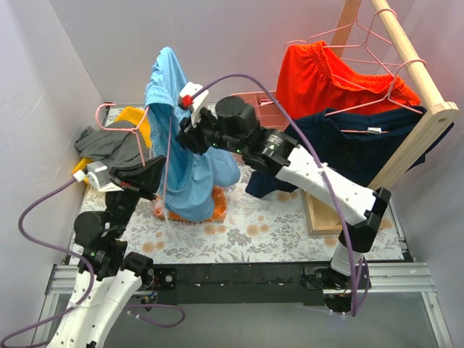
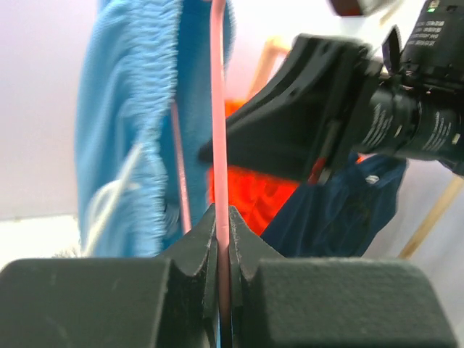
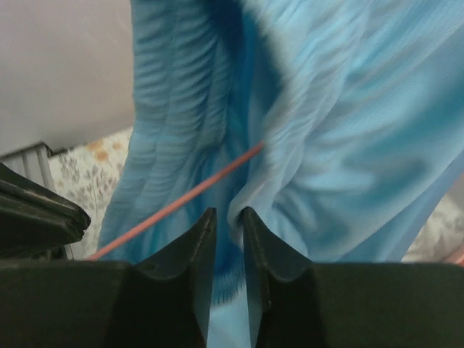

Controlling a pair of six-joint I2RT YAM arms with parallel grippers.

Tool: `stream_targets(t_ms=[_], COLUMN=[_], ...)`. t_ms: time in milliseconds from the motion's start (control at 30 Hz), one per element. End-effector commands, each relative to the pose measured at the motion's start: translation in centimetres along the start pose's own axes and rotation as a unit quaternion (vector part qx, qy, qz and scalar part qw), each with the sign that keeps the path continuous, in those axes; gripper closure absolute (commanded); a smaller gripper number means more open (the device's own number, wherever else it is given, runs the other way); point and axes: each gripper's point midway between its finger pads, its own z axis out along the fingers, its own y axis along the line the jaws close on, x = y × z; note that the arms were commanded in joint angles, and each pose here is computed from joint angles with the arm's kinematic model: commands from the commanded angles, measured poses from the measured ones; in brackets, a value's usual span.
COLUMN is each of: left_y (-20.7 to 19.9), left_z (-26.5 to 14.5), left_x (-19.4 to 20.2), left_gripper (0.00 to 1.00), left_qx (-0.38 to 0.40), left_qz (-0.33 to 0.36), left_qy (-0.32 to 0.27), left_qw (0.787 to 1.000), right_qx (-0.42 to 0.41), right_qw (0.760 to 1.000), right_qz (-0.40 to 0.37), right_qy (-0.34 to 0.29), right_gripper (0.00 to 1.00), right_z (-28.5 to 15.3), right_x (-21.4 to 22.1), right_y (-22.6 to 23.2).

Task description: Place the shorts on the hanger

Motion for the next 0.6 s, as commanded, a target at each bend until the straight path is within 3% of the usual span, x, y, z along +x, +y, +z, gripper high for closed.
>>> stream_targets(t_ms=[0,133,167,233,400,567], left_y=[0.9,1.6,1.6,1.7,1.9,2.1], left_z=[0.6,0.3,0.3,0.2,0.1,0.2], left_x=[-1.0,-0.3,-0.4,-0.4,-0.3,-0.3], left_gripper=[1.00,1.00,1.00,1.00,1.00,1.00], left_qx=[-0.007,-0.015,-0.015,-0.017,-0.022,-0.026], left_qz=[-0.002,0.005,0.006,0.009,0.012,0.012], left_qy=[-0.058,-0.062,-0.062,-0.063,-0.063,-0.064], left_qw=[0.998,0.998,0.998,0.998,0.998,0.998], right_qx=[0.014,0.066,0.072,0.092,0.117,0.116], right_qw=[0.997,0.992,0.989,0.984,0.970,0.962], right_qz=[0.058,0.088,0.099,0.138,0.211,0.245], right_qy=[0.047,0.068,0.086,0.065,0.036,-0.040], right_gripper=[0.67,0.43,0.40,0.35,0.34,0.33], right_z=[1.0,0.4,-0.3,-0.5,-0.5,1.4], right_x=[4.7,8.4,11.0,11.7,14.8,12.1], right_y=[0.2,-0.6,-0.4,-0.2,0.1,0.7])
